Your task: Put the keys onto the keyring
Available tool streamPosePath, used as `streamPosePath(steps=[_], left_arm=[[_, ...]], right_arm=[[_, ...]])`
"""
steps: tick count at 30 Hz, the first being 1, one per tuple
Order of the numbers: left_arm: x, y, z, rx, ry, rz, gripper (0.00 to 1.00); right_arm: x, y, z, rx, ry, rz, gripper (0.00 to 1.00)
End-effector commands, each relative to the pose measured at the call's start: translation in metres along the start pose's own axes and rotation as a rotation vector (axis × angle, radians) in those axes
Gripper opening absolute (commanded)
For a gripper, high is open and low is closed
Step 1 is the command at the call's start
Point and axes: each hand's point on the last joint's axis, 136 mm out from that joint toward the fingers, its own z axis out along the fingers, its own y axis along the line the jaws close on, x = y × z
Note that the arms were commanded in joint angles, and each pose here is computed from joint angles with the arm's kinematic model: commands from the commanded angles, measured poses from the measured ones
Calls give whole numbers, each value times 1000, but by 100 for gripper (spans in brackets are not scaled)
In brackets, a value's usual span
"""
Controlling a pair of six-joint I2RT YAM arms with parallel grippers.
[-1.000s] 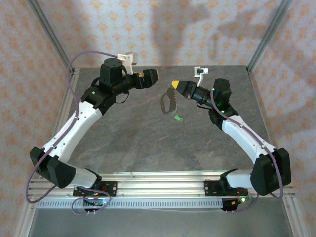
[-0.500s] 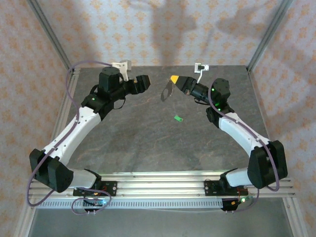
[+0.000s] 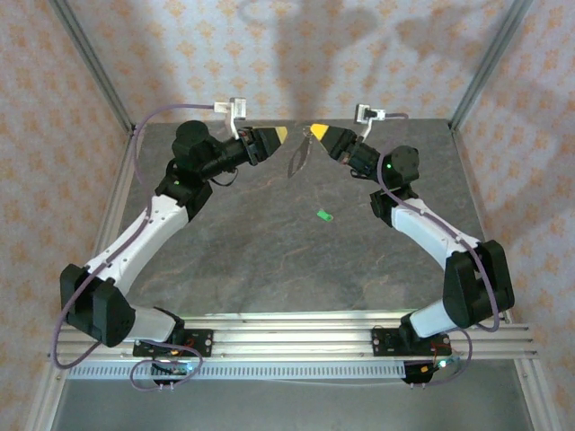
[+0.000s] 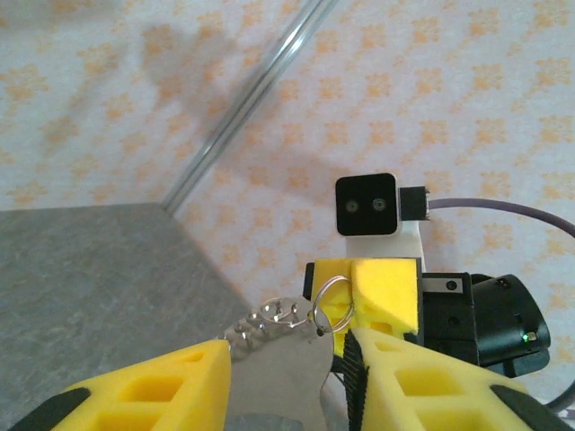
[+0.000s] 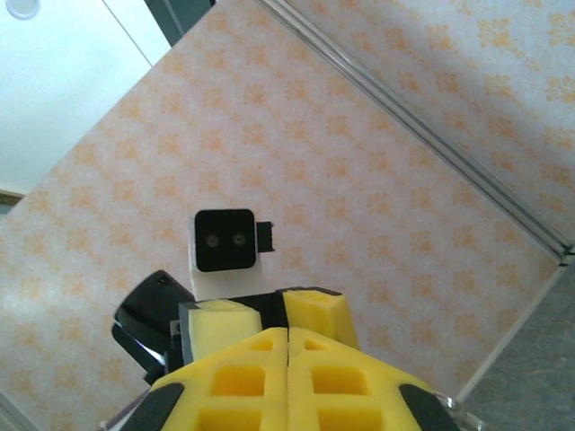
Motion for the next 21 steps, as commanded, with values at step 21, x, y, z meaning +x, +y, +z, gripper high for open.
streamPosePath(steps=[21], left_arm=[[-2,-45,18,211,17,36,33]], right_arm=[[2,29,22,-100,-7,-12,0]])
